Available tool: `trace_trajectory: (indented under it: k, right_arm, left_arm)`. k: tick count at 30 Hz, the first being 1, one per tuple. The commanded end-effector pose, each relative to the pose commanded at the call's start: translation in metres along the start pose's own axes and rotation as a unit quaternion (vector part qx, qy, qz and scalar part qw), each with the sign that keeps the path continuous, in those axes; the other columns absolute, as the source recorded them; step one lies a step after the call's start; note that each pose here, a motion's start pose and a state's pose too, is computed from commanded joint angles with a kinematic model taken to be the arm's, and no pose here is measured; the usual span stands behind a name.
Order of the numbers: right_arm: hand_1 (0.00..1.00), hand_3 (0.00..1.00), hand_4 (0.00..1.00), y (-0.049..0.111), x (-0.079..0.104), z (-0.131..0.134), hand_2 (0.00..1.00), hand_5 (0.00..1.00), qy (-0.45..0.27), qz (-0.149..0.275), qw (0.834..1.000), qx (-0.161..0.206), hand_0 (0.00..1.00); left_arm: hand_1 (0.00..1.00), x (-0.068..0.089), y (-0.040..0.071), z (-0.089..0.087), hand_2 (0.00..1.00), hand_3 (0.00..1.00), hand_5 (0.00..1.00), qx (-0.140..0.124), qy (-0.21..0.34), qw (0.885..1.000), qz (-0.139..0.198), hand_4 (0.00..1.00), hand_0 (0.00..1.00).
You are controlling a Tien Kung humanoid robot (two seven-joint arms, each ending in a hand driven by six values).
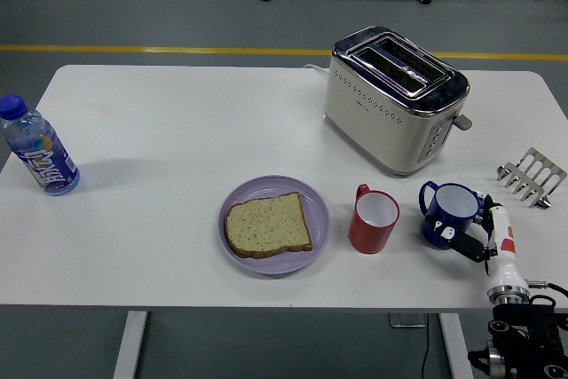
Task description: Pick up the cup,pour liquid into bread,place the cup on the desk
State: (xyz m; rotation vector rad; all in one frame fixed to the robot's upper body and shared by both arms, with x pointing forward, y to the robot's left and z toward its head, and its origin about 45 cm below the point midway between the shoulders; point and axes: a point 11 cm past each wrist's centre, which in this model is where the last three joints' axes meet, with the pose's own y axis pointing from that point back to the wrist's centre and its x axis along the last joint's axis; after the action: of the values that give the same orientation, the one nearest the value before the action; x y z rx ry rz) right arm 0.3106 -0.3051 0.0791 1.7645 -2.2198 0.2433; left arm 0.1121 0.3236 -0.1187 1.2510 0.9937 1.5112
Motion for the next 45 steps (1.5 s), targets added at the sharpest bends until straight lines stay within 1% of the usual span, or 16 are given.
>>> trace_trajectory:
  k: [21, 45]
  right_arm:
    - [0.314, 0.452, 0.722, -0.004, 0.006, 0.005, 0.443, 0.014, 0.0, 0.015, 1.0, -0.008, 0.396]
    - [0.324, 0.458, 0.725, 0.0, 0.006, 0.013, 0.447, 0.021, 0.006, 0.008, 1.0, -0.019, 0.4]
  left_arm:
    - [0.68, 0.0, 0.0, 0.002, 0.689, 0.539, 0.998, -0.001, 0.001, 1.0, 0.0, 0.252, 0.68]
    - [0.68, -0.001, 0.0, 0.0, 0.689, 0.539, 0.998, 0.002, -0.003, 1.0, 0.0, 0.251, 0.68]
